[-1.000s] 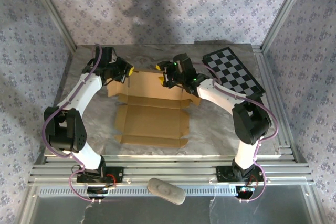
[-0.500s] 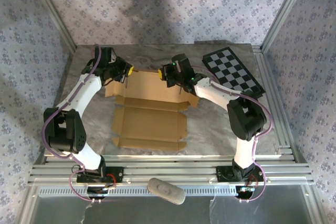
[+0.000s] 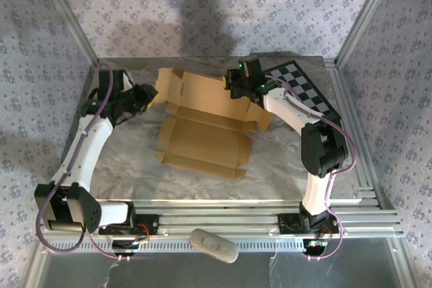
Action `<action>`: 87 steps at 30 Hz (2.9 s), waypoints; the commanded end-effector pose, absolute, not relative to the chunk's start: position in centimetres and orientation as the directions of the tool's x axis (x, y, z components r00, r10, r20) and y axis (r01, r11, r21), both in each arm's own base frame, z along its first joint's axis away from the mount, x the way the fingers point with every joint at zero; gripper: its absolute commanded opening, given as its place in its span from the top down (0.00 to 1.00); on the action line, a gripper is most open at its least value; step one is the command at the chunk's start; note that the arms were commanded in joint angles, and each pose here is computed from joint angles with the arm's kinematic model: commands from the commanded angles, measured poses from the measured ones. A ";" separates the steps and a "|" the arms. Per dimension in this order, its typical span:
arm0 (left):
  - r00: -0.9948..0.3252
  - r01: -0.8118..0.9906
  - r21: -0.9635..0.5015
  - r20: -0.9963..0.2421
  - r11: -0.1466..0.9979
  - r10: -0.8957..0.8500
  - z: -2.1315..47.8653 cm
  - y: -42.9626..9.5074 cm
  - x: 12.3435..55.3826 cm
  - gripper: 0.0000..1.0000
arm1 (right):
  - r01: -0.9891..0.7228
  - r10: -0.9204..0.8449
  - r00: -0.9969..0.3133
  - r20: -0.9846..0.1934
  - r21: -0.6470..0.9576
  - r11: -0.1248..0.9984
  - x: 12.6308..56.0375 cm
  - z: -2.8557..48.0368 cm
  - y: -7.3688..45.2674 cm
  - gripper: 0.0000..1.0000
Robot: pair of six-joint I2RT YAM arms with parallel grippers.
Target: Fold the paper box
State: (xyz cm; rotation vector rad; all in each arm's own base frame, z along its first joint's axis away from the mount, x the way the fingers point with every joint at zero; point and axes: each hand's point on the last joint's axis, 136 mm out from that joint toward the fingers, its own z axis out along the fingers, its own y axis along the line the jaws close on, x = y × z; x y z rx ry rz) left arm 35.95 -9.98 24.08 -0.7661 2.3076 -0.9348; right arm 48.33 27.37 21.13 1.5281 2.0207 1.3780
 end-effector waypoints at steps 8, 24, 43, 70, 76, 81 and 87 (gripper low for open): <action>-0.686 -0.391 -0.699 -0.214 0.599 -0.696 14.2 -6.8 37.4 0.81 | 0.599 0.830 -0.447 0.334 0.801 0.001 47.6 26.6 25.3 1.00; -0.721 -0.314 -0.744 -0.217 0.590 -0.658 11.6 -10.3 43.1 0.64 | 0.605 0.821 -0.498 0.278 0.790 0.100 48.2 25.6 24.8 1.00; -0.673 -0.389 -0.758 -0.154 0.523 -0.723 7.0 -10.9 43.0 0.81 | 0.645 0.791 -0.530 0.307 0.751 0.141 48.5 23.4 25.4 1.00; -0.635 -0.255 -0.960 0.075 0.117 -0.769 9.7 -16.4 48.4 0.76 | 0.620 0.789 -0.497 0.363 0.784 0.029 46.5 29.0 21.7 1.00; -0.665 -0.202 -0.975 0.064 0.097 -0.744 11.6 -17.7 47.2 0.74 | 0.622 0.789 -0.491 0.370 0.783 0.020 47.0 28.5 21.5 1.00; -0.673 -0.166 -0.979 0.022 0.121 -0.739 13.0 -17.9 46.9 0.70 | 0.627 0.786 -0.492 0.375 0.779 0.020 47.0 28.3 21.6 1.00; -0.707 -0.124 -0.969 -0.065 0.215 -0.704 14.7 -18.7 46.3 0.60 | 0.633 0.781 -0.489 0.388 0.774 0.013 47.0 27.9 21.7 1.00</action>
